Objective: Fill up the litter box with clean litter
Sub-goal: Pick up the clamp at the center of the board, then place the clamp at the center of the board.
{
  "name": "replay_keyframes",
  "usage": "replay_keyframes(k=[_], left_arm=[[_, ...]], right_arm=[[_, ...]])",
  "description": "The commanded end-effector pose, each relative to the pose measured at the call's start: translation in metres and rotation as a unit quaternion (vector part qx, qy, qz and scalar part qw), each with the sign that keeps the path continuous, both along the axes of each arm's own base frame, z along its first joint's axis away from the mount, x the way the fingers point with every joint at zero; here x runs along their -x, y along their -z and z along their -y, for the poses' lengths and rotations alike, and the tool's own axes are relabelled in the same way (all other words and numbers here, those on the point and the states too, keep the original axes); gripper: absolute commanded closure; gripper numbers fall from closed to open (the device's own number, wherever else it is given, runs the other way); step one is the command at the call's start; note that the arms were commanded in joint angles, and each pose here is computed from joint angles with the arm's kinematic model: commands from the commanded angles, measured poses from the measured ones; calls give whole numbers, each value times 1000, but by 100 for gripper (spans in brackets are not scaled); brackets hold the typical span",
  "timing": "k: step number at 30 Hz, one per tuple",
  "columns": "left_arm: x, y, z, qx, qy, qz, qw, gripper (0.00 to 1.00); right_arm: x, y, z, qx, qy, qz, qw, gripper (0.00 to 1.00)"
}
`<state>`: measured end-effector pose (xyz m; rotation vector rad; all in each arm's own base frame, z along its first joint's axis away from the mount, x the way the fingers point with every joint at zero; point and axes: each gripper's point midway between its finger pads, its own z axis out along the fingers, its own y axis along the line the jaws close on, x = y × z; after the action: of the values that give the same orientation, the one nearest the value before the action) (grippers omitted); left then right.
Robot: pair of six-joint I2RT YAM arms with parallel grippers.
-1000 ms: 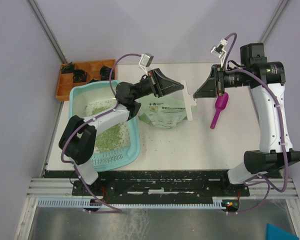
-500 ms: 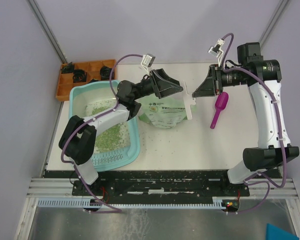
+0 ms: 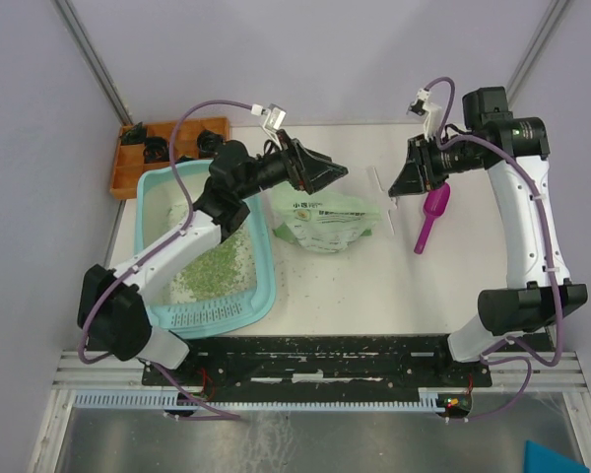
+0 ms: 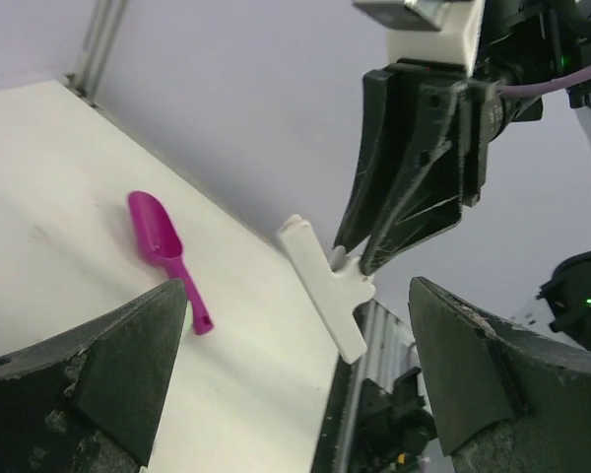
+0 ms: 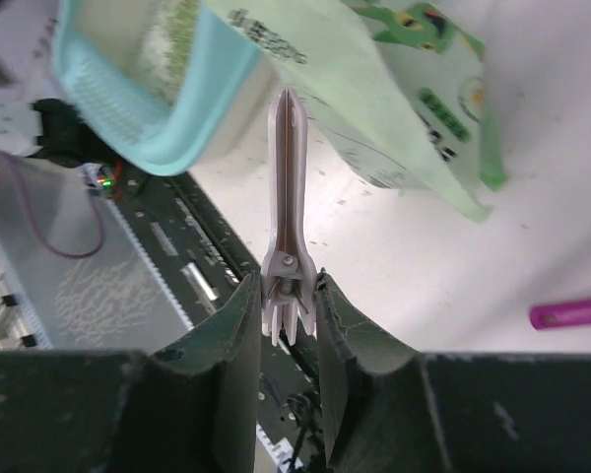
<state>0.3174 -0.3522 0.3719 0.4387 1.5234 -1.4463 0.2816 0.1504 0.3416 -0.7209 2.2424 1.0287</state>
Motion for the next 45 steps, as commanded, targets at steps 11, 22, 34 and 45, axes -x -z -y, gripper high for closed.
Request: replay_keyframes(k=[11, 22, 34, 45], left_arm=[[-14, 4, -41, -150, -113, 105, 977, 3], [-6, 17, -57, -186, -127, 106, 968, 2], [0, 19, -51, -155, -111, 86, 978, 0], [-14, 33, -75, -216, -178, 94, 955, 71]], right_arm=[[-85, 145, 137, 325, 250, -1, 912, 98], [-122, 207, 129, 272, 234, -119, 926, 98], [-179, 211, 126, 321, 230, -110, 912, 98], [-185, 255, 136, 365, 241, -122, 891, 98]])
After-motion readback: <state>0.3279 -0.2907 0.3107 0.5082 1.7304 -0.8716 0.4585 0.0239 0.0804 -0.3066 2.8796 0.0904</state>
